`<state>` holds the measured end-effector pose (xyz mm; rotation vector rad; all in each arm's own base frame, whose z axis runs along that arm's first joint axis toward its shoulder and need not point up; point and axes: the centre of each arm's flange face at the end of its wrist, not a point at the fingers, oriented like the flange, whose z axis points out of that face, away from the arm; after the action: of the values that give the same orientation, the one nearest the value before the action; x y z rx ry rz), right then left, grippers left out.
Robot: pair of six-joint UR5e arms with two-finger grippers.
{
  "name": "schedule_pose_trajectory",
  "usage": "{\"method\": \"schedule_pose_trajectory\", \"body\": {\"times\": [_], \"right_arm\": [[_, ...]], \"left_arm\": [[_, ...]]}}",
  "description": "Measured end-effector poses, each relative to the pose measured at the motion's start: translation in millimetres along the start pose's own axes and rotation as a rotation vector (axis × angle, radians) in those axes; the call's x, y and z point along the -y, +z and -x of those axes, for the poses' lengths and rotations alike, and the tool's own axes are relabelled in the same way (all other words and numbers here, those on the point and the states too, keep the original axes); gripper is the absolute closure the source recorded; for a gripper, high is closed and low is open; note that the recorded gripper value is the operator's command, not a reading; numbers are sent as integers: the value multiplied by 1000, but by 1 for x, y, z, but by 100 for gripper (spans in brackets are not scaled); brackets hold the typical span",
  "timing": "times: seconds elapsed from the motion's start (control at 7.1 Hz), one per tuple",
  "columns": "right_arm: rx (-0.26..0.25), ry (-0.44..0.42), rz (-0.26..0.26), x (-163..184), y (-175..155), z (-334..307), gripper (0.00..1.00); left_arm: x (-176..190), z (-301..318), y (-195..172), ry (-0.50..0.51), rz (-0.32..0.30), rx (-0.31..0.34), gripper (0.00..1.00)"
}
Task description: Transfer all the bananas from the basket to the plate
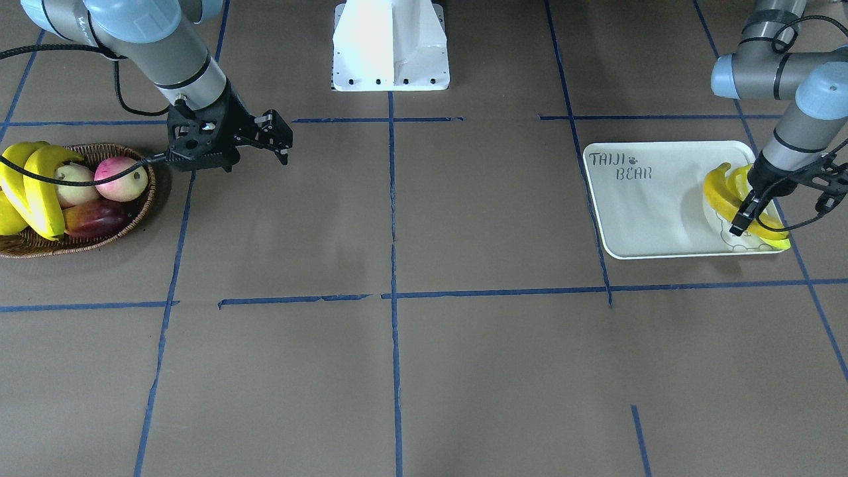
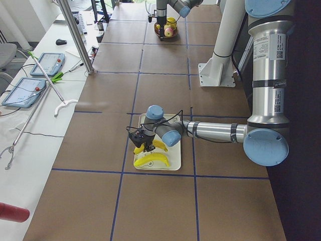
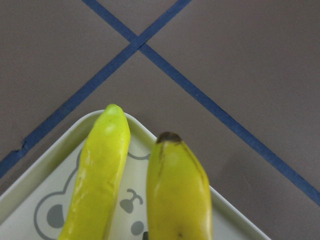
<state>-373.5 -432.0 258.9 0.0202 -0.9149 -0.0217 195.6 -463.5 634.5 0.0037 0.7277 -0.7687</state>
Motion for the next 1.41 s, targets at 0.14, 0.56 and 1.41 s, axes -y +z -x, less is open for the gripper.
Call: {"method": "schedule_pose_trajectory", "body": {"times": [0.14, 0.56, 1.41], "right_arm": [[0, 0, 0, 0, 0, 0, 0], [-10, -9, -2, 0, -1, -11, 0], [-142, -308, 7, -61, -16, -236, 0]], "left_arm": [[5, 0, -6, 26, 12, -9, 0], [33, -5, -60, 35, 107, -108, 0], [-45, -85, -118, 175, 231, -199, 0]]}}
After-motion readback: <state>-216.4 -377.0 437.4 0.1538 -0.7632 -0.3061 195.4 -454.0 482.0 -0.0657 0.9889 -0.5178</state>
